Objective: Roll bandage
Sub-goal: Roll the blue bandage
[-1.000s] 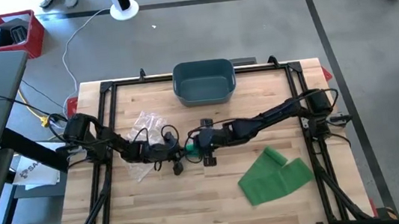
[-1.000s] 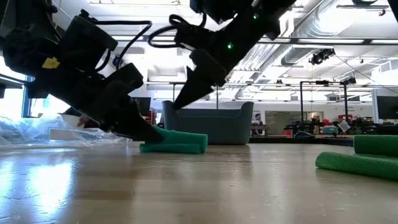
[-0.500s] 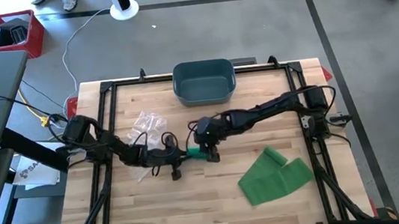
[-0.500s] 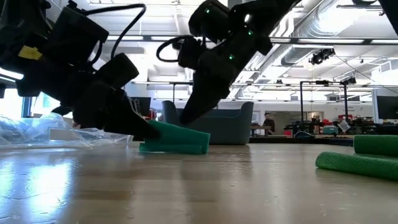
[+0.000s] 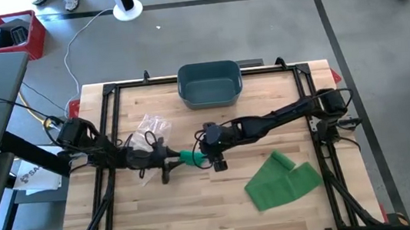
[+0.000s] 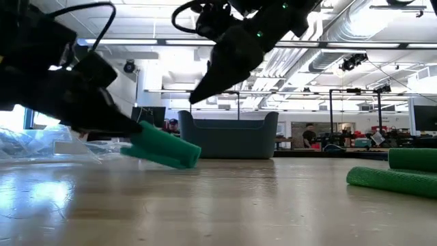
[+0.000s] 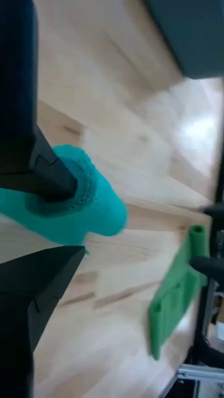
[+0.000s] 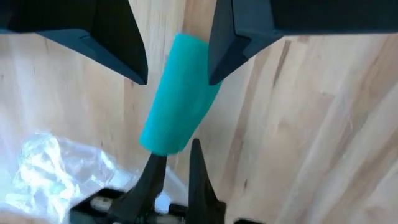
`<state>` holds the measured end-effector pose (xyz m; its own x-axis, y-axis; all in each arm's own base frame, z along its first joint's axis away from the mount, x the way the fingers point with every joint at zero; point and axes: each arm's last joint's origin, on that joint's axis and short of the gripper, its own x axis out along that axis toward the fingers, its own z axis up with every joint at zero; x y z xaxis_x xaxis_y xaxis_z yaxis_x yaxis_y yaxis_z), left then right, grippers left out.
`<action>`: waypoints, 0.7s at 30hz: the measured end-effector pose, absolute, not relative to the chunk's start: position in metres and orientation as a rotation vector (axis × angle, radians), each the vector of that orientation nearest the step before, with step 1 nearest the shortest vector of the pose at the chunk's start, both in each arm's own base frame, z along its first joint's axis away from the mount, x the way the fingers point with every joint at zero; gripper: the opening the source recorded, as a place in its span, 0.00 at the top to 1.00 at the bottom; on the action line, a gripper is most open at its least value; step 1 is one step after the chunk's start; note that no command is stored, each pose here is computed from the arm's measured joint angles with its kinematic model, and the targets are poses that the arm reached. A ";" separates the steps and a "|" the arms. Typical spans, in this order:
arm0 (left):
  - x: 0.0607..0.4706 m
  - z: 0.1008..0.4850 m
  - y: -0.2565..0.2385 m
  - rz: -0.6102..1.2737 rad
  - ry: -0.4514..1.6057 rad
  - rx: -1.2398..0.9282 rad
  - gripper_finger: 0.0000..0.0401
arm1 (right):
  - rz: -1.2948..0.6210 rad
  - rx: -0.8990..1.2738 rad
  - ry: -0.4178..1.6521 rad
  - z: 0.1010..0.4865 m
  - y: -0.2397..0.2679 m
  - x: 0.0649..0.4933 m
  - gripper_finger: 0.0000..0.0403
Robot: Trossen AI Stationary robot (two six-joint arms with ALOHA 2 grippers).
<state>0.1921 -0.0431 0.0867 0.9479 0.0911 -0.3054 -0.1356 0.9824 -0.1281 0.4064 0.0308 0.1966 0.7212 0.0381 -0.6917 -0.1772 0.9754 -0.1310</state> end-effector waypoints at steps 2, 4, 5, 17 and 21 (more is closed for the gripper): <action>0.185 0.083 -0.041 0.124 0.328 -0.172 0.66 | 0.119 -0.193 0.744 0.195 0.031 0.408 0.60; 0.182 0.081 -0.041 0.123 0.340 -0.186 0.66 | 0.114 -0.183 0.732 0.194 0.031 0.410 0.60; 0.181 0.081 -0.042 0.117 0.341 -0.185 0.66 | 0.112 -0.177 0.727 0.193 0.031 0.411 0.60; 0.172 0.068 -0.052 0.061 0.496 -0.149 0.76 | 0.044 0.160 0.722 0.139 0.008 0.435 0.60; 0.171 0.068 -0.053 0.065 0.492 -0.152 0.78 | 0.059 0.196 0.725 0.133 0.001 0.436 0.60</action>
